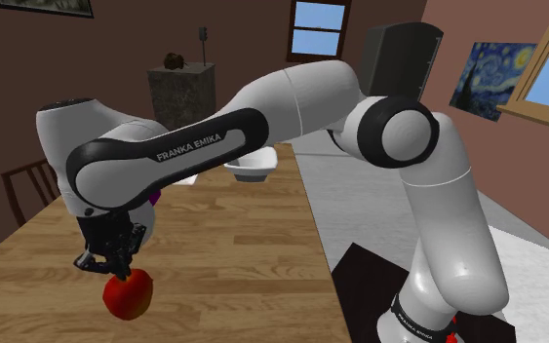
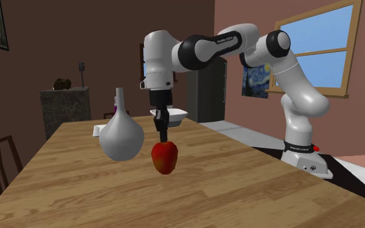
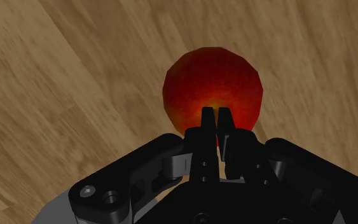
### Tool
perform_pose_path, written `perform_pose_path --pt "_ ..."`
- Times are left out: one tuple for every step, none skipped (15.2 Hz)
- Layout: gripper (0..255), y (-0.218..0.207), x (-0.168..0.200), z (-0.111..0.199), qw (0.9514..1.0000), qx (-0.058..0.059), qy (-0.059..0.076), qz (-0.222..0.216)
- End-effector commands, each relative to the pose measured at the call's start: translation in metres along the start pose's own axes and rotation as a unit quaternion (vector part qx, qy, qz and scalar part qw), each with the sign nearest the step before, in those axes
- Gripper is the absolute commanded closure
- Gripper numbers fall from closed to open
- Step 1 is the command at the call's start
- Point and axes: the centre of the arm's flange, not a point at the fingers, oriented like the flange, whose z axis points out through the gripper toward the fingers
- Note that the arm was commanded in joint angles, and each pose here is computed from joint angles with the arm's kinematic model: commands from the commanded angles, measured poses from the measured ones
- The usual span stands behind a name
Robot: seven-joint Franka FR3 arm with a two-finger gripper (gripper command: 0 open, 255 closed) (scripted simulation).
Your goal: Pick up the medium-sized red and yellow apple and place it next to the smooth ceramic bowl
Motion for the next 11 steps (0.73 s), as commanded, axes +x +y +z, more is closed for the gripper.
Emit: perform_pose_path --pt "255 -0.001 -0.001 -0.010 1.0000 0.000 0.000 0.000" --pt "255 -0.001 -0.002 -0.016 1.0000 0.000 0.000 0.000" --pt "255 -0.001 -0.002 -0.021 1.0000 0.000 0.000 0.000" --pt "255 -0.001 -0.002 -0.026 1.0000 0.000 0.000 0.000" --pt "255 -0.001 -0.003 -0.031 1.0000 0.000 0.000 0.000" --pt "255 -0.002 -0.003 -0.037 1.0000 0.000 0.000 0.000" --pt "255 -0.002 -0.003 -0.042 1.0000 0.000 0.000 0.000" --pt "255 -0.002 -0.004 -0.047 1.0000 0.000 0.000 0.000" --pt "255 -0.002 -0.004 -0.052 1.0000 0.000 0.000 0.000" --pt "255 -0.002 -0.004 -0.058 1.0000 0.000 0.000 0.000" --pt "255 -0.003 -0.004 -0.063 1.0000 0.000 0.000 0.000"
